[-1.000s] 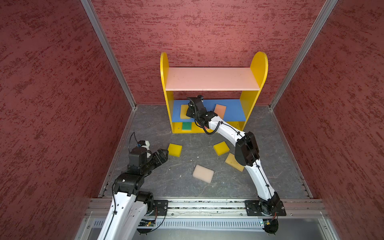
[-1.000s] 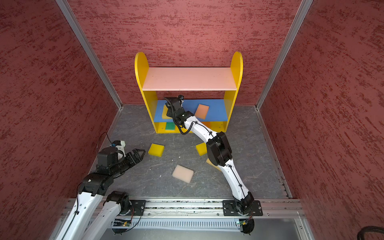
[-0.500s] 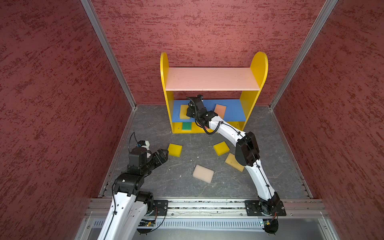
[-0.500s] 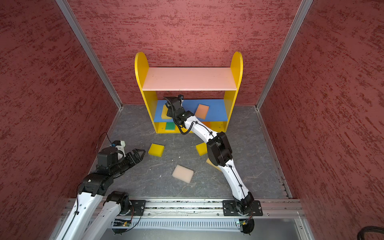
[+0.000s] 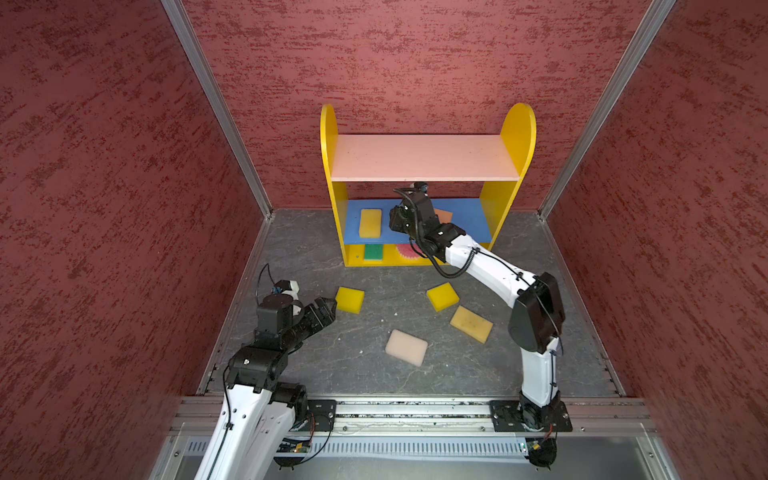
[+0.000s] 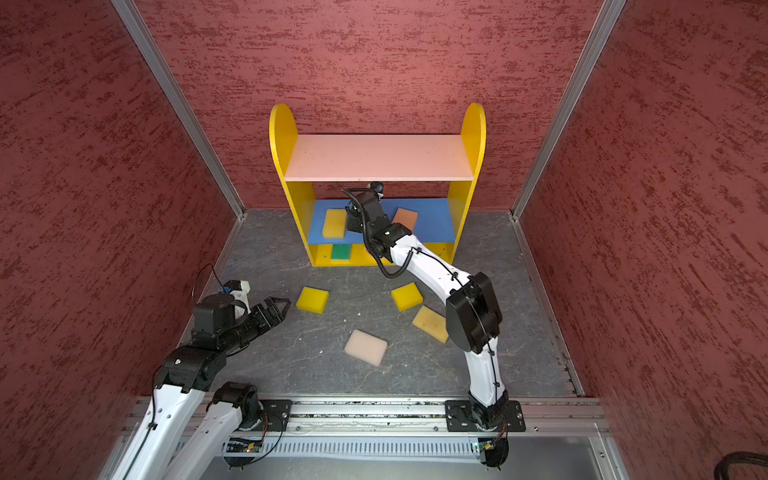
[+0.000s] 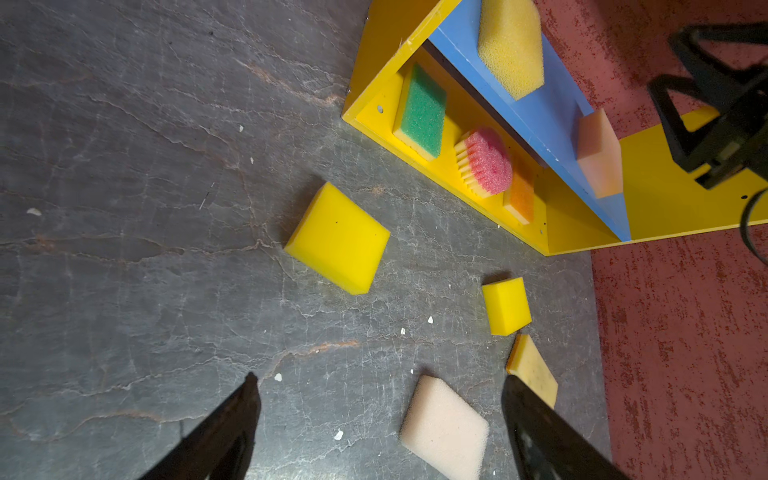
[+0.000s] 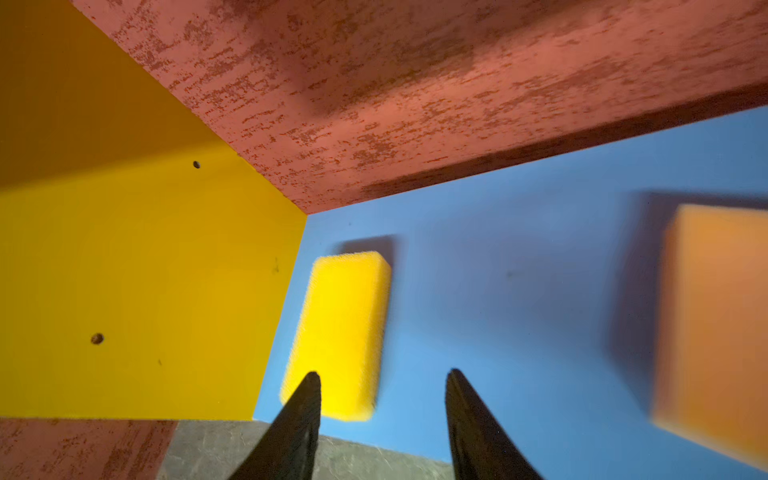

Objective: Place and organize the cleaning sponges onto the shelf

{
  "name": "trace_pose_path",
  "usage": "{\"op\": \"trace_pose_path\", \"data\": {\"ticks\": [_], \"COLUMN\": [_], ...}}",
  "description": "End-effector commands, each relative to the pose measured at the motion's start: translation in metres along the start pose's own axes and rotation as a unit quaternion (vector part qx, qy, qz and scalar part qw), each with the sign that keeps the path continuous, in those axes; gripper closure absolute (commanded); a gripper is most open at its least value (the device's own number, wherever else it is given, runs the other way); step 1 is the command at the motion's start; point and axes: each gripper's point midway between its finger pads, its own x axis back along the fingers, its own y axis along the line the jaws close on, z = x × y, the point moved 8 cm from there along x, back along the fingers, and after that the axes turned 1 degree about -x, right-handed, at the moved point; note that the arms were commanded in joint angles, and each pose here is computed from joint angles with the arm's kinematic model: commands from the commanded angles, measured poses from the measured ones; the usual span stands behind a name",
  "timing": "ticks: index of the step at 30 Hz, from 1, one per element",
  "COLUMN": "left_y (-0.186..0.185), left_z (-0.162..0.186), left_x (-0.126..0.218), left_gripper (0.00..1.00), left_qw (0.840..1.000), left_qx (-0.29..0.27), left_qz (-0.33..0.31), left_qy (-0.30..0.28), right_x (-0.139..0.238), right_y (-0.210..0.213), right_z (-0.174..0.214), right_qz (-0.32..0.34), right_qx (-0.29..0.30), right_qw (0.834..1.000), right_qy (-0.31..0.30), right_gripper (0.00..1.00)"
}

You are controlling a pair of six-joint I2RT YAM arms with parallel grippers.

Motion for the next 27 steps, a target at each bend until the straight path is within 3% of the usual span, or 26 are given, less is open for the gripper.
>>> {"op": "trace_pose_path", "data": {"ticks": [1, 8, 17, 21, 27], "left_y": [-0.007, -0.017, -0.014, -0.013, -0.012], "left_z": [-0.007, -0.011, -0.01, -0.012, -0.014], "left_x": [0.009, 0.007, 0.002, 0.004, 0.003], "left_gripper": [0.09, 0.1, 0.14, 0.14, 0.14], "left_qw": [1.0, 0.999, 1.0, 1.0, 1.0], "left_qx": [-0.011, 0.003, 0.011, 0.013, 0.026], "left_qz": [0.01, 0.041, 0.029, 0.017, 0.006], "left_qy": [-0.016, -0.007, 0.007, 0.0, -0.002], "right_x": [0.028, 0.055, 0.036, 0.019, -0.007], "right_y": [-0.035, -0.104, -0.142, -0.142, -0.138], "right_z": [-0.025, -0.019, -0.016, -0.02, -0.019], "right_qz": [0.016, 0.099, 0.095, 0.082, 0.059], "right_qx": [-0.023, -0.018, -0.046, -0.042, -0.036], "right_qw": [0.999, 0.995, 0.994, 0.996, 0.997], "right_qy": [-0.044, -0.02, 0.002, 0.009, 0.033], "right_gripper": [0.44, 0.34, 0.34, 0.36, 0.51]}}
